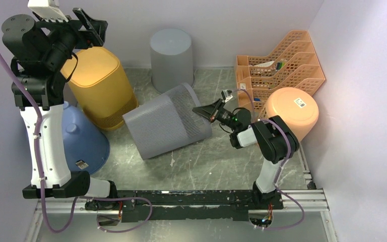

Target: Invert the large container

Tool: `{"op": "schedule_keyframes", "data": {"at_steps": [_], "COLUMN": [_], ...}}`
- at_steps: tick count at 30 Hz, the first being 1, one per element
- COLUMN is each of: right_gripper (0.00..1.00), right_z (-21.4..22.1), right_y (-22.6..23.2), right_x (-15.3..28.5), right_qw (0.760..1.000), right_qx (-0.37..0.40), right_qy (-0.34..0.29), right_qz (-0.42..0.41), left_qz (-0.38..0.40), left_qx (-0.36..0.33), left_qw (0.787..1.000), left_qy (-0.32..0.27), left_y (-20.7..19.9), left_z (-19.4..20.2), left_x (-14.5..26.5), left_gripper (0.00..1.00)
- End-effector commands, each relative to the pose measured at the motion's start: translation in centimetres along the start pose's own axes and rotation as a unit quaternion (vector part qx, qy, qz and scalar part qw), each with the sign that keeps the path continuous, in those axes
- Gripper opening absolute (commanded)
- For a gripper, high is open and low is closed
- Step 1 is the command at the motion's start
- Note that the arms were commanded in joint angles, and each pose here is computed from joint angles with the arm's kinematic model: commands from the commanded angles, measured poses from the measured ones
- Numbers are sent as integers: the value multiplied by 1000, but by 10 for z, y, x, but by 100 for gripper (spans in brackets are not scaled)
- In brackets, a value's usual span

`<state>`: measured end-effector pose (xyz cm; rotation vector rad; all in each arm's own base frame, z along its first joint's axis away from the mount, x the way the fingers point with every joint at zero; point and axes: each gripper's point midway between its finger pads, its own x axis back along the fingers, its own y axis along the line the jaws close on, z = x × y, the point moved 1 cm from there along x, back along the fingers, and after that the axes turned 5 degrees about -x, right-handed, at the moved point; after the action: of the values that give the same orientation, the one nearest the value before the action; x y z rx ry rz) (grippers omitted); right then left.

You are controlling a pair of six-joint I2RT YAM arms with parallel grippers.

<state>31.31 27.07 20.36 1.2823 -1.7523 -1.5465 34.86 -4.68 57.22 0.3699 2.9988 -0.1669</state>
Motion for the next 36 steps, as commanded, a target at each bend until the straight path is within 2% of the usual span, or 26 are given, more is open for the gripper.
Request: {"op": "schedule_keyframes", "data": {"at_steps": [1,4,8,16,21,26,31,36], "right_gripper": [0,0,0,0,0,0,0,0], "right_z": [-9,-12,-14,-10,10,37,47,42], "right_y": [-47,-63,-46,59,107,135,149,100], "right_x": [30,30,23,2,-23,-50,-68,-74], "right_qw": [1000,999,1000,991,979,967,959,970], "right_qx": [-28,-42,-20,32,23,-4,-24,-55], "right_qy": [-8,-1,19,58,83,106,111,105], "right_qz": [8,12,-11,-120,-183,-232,-259,-211], "left_qz": [4,-3,-11,-7,-10,-18,-22,-25], "left_qx": [-10,-14,-17,-15,-17,-26,-31,-31], "left_qw": [1000,1000,1000,1000,1000,1000,999,999], "left_qy": [2,4,9,6,6,2,-1,2], "left_y": [1,5,8,7,6,7,7,8], "left_z": [-2,-1,2,-3,-5,-14,-19,-16], "left_x": [-2,-4,-6,-12,-10,-5,0,2], "left_gripper": [93,93,93,93,93,94,94,94]}}
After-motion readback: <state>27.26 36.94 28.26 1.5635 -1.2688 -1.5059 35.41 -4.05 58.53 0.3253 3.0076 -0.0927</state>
